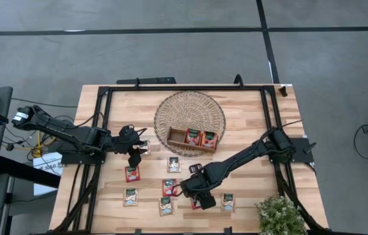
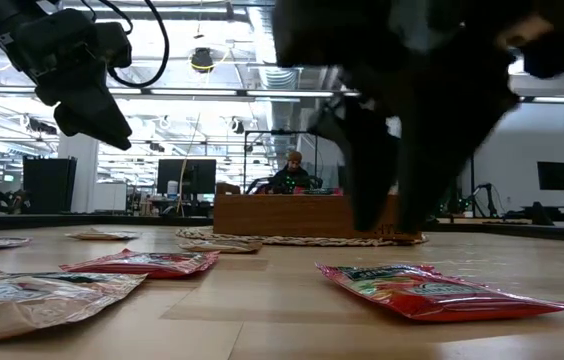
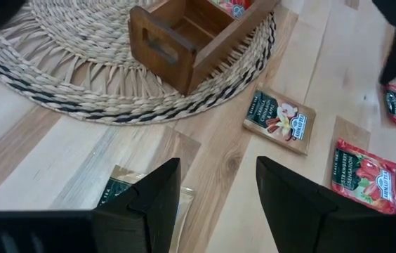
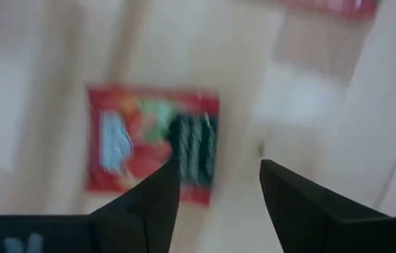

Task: Pick & Place Tea
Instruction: Put the red tea bag into the middle section of the wooden organizer

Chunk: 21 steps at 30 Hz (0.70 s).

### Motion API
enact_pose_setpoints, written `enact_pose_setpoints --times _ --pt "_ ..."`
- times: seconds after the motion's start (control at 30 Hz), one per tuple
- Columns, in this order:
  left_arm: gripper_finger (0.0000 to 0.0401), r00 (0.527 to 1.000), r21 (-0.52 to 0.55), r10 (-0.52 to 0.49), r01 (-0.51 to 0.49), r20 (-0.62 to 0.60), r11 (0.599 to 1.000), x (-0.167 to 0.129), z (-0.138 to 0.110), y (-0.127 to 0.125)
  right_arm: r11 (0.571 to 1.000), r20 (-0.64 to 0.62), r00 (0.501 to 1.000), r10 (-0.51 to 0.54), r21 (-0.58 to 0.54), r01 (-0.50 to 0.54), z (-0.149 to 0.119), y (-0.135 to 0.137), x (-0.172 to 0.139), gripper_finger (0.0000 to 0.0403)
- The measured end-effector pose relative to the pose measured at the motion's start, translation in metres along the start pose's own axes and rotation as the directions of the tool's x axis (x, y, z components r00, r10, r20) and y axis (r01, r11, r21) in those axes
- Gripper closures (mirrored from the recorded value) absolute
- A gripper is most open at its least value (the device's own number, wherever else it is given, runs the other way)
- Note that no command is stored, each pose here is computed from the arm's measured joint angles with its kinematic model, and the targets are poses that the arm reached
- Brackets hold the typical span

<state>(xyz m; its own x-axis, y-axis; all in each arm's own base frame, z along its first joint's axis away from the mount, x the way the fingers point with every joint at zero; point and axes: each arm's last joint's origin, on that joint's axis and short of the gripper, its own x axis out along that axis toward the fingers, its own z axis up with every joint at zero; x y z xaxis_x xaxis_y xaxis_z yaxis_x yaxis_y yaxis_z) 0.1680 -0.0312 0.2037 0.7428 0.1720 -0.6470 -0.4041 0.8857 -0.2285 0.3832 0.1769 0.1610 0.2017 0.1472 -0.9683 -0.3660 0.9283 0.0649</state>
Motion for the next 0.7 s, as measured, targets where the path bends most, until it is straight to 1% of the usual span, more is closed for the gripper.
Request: enact_pose_setpoints --times 0.07,0.23,0.43,0.53,0.63,0.7 --pt "0.0222 1.000 -0.001 -0.001 0.001 0.002 1.000 0.000 0.000 0.000 1.000 0.028 1.000 -0.004 0.006 0.004 0.003 -0.003 -0.002 0.0215" --pt "0.0222 1.000 -0.006 -0.004 0.004 0.005 1.000 0.000 0.001 0.000 1.000 0.021 1.000 -0.006 0.001 0.006 0.003 -0.009 -0.002 0.0216" --pt "0.0222 1.000 -0.029 -0.006 0.006 0.008 1.000 0.000 0.001 -0.001 1.000 0.019 1.000 0.001 -0.010 -0.001 0.002 -0.006 -0.001 0.0215" --pt "0.0222 1.000 -0.029 -0.006 0.006 0.008 1.000 0.000 0.001 -0.001 1.000 0.019 1.000 0.024 -0.013 -0.023 0.003 -0.005 -0.001 0.0215" --pt "0.0222 1.000 -0.030 -0.006 0.006 0.008 1.000 0.000 0.001 -0.001 1.000 0.019 1.000 0.022 -0.010 -0.022 0.004 -0.005 0.009 0.0214" --pt "0.0222 1.000 -0.029 -0.006 0.007 0.008 1.000 0.000 0.001 -0.001 1.000 -0.027 0.999 0.029 -0.007 -0.029 -0.001 -0.003 0.016 0.0213"
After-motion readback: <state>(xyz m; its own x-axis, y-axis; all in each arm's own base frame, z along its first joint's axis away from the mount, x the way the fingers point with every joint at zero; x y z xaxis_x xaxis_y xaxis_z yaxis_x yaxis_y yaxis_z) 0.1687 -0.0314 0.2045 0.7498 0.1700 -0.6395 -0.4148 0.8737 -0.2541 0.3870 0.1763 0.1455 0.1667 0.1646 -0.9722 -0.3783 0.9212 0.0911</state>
